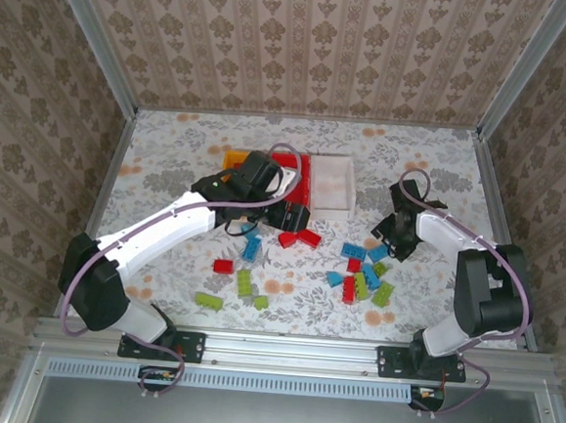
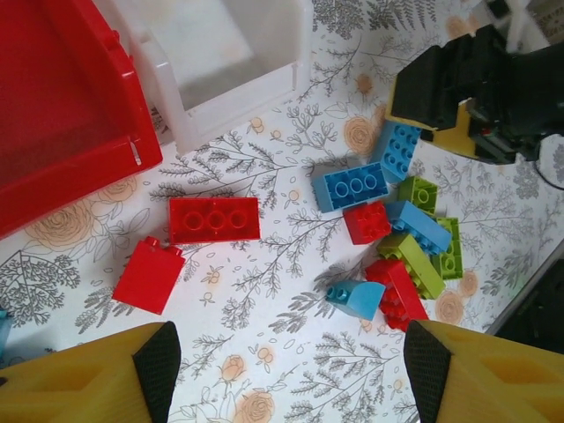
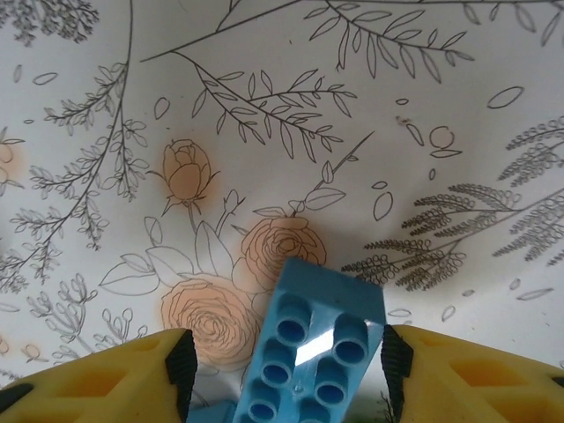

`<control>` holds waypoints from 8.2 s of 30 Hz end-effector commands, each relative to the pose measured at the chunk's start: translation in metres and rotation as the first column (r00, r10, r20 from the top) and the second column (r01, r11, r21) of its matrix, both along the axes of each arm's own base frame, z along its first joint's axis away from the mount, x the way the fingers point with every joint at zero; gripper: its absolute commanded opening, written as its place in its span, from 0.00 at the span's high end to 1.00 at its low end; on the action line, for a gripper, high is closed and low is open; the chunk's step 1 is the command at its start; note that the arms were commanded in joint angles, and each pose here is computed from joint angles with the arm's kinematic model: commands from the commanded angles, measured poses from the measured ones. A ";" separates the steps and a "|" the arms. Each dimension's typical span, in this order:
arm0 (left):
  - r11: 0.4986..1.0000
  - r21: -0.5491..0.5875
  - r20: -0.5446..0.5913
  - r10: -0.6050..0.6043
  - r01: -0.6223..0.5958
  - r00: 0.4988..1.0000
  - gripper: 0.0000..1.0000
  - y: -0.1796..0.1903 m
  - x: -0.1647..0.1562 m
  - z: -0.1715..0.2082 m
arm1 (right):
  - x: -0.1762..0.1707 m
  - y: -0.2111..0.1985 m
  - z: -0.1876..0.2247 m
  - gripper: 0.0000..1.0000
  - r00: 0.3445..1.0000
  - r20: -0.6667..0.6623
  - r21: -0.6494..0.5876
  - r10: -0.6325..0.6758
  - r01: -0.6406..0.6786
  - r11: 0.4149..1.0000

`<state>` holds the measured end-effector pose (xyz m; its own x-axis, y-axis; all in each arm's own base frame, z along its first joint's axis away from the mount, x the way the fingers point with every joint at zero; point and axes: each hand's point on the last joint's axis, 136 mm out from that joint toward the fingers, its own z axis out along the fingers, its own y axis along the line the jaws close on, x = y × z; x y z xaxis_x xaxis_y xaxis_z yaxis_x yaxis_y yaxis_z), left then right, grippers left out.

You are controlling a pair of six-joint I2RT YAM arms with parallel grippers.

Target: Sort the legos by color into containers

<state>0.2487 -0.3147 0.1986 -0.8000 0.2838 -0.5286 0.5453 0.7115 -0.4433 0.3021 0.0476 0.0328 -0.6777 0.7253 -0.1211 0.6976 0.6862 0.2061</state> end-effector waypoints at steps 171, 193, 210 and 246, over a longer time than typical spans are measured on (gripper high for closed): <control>0.953 0.159 0.029 0.258 -0.259 0.966 0.45 0.075 0.001 0.004 | -0.006 0.075 0.002 0.15 0.393 -0.342 -0.237 0.854 -0.915 0.327; 0.976 -0.048 0.073 0.215 -0.211 0.974 0.45 0.033 0.009 0.054 | 0.029 0.031 0.019 0.76 0.725 -0.112 -0.190 0.680 -0.687 0.702; 0.974 -0.011 0.172 0.225 -0.227 0.959 0.45 0.028 0.017 0.075 | 0.126 0.135 0.075 0.69 0.770 0.153 -0.173 0.620 -0.597 0.784; 0.116 0.515 -0.516 0.833 -0.849 -0.199 0.27 0.176 -0.053 -0.142 | -0.042 0.283 0.162 0.17 0.052 0.643 -0.175 0.764 -0.961 0.212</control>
